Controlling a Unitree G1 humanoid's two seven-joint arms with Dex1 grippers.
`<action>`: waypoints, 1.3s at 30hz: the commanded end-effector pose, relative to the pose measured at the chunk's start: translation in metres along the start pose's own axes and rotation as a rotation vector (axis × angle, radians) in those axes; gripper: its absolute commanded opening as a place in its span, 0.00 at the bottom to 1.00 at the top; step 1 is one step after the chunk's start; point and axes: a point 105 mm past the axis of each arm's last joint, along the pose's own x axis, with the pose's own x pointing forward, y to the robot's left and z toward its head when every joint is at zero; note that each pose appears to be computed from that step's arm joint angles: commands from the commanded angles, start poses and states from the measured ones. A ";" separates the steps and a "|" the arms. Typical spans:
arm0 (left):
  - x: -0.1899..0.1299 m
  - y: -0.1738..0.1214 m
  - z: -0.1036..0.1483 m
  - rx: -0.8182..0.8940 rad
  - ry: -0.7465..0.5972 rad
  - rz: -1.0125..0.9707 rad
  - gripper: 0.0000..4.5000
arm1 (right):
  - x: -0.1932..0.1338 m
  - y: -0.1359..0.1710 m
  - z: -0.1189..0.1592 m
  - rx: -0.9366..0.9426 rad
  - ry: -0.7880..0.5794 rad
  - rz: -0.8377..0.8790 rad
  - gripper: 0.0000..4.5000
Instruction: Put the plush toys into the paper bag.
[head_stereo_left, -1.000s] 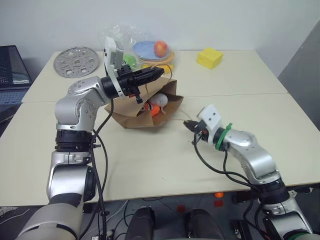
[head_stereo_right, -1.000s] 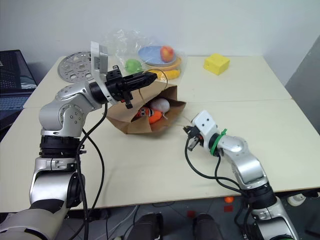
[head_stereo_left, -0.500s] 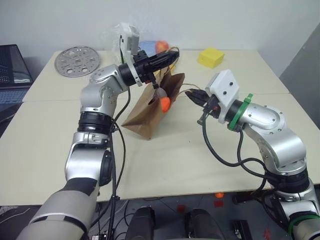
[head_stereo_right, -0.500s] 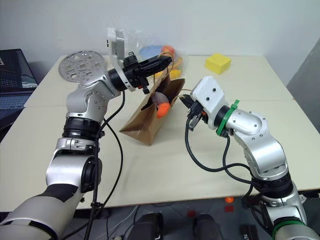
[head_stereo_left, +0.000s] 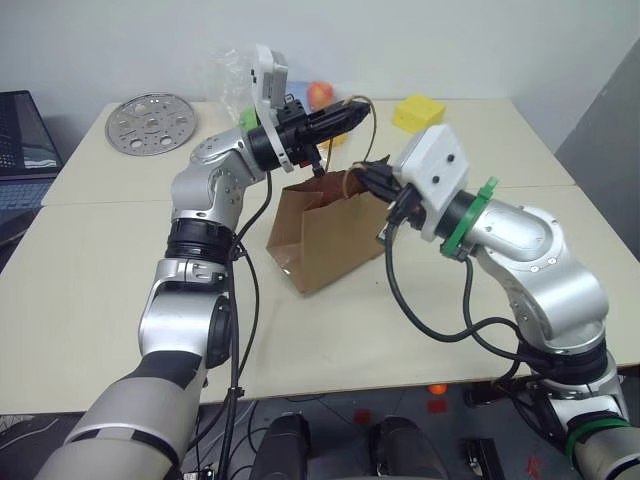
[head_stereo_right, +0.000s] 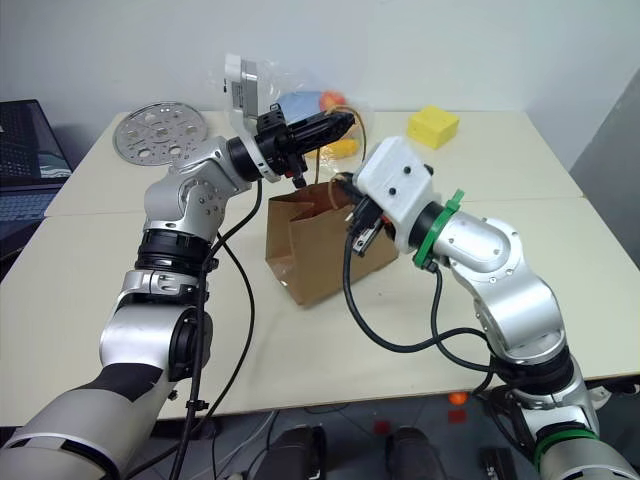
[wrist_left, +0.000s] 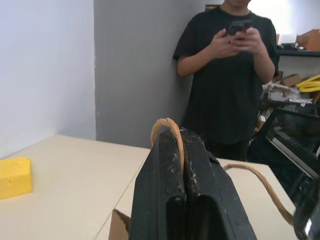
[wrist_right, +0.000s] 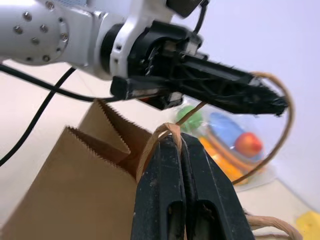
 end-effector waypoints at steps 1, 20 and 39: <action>-0.006 -0.006 0.002 0.042 0.031 -0.026 0.00 | 0.003 0.005 -0.002 0.018 0.010 0.013 0.00; -0.112 -0.004 0.014 0.230 0.265 0.230 0.99 | -0.013 -0.019 0.018 0.064 -0.095 0.116 1.00; -0.108 0.003 -0.074 0.169 0.325 0.211 0.99 | -0.051 -0.023 0.034 0.332 -0.040 0.247 1.00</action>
